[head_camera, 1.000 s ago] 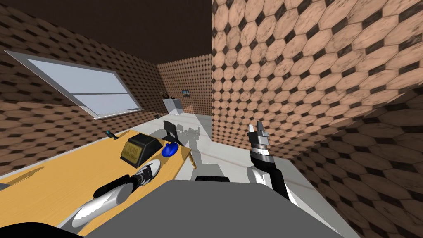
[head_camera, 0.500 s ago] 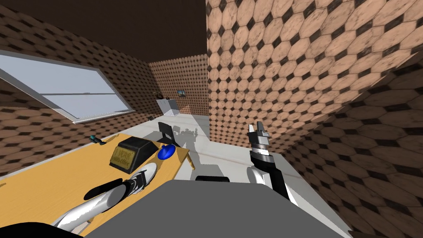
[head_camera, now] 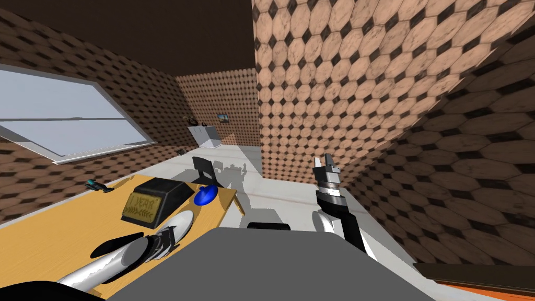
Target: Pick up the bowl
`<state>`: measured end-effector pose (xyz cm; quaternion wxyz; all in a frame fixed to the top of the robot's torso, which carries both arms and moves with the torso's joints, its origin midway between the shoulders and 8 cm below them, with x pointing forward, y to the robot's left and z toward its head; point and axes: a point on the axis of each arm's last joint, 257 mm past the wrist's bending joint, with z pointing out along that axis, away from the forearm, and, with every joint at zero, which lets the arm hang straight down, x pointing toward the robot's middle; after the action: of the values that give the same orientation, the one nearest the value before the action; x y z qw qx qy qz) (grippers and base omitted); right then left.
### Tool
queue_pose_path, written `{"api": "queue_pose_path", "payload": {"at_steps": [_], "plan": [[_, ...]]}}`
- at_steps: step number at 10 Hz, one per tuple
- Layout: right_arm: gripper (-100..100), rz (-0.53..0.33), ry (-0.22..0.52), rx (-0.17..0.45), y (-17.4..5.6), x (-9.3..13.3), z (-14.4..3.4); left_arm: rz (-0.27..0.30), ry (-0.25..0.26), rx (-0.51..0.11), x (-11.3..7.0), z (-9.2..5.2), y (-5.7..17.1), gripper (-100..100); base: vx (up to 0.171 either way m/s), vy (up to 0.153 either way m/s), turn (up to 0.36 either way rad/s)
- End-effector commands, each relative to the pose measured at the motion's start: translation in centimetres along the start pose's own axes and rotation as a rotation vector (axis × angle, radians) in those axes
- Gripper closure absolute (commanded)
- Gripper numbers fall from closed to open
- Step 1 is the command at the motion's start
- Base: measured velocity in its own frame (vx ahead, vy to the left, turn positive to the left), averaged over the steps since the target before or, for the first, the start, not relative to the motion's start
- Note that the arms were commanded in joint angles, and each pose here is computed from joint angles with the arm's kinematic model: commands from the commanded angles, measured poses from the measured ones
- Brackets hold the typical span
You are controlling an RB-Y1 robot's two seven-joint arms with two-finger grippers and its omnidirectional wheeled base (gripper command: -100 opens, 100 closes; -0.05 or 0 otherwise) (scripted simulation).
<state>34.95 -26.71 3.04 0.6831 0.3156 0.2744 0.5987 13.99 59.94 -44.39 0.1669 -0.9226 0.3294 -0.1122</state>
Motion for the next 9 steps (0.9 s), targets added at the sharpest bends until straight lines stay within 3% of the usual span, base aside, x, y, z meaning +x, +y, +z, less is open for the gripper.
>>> {"api": "queue_pose_path", "payload": {"at_steps": [1,3,4,5,6,8,9], "plan": [[0,0.0,0.0,0.0,0.0,0.0,0.0,-0.03,-0.023,-0.043,-1.2,-0.1,0.7,-100,-0.03,0.008,-0.112],[0,0.0,0.0,0.0,0.0,0.0,0.0,-0.065,-0.047,-0.094,-2.6,-0.2,1.9,-100,-0.022,0.009,-0.097],[0,0.0,0.0,0.0,0.0,0.0,0.0,-0.053,-0.038,-0.074,-2.0,-0.1,1.5,-100,-0.009,0.006,-0.017],[0,0.0,0.0,0.0,0.0,0.0,0.0,-0.055,-0.04,-0.08,-2.1,-0.1,1.7,0,0.0,0.0,0.0],[0,0.0,0.0,0.0,0.0,0.0,0.0,-0.058,-0.041,-0.077,-2.0,0.8,2.3,-100,0.003,0.023,-0.023],[0,0.0,0.0,0.0,0.0,0.0,0.0,-0.06,-0.042,-0.076,-1.9,1.6,2.8,-100,0.009,0.032,-0.018],[0,0.0,0.0,0.0,0.0,0.0,0.0,-0.06,-0.042,-0.078,-1.9,1.3,2.7,-100,0.003,0.017,-0.007]]}}
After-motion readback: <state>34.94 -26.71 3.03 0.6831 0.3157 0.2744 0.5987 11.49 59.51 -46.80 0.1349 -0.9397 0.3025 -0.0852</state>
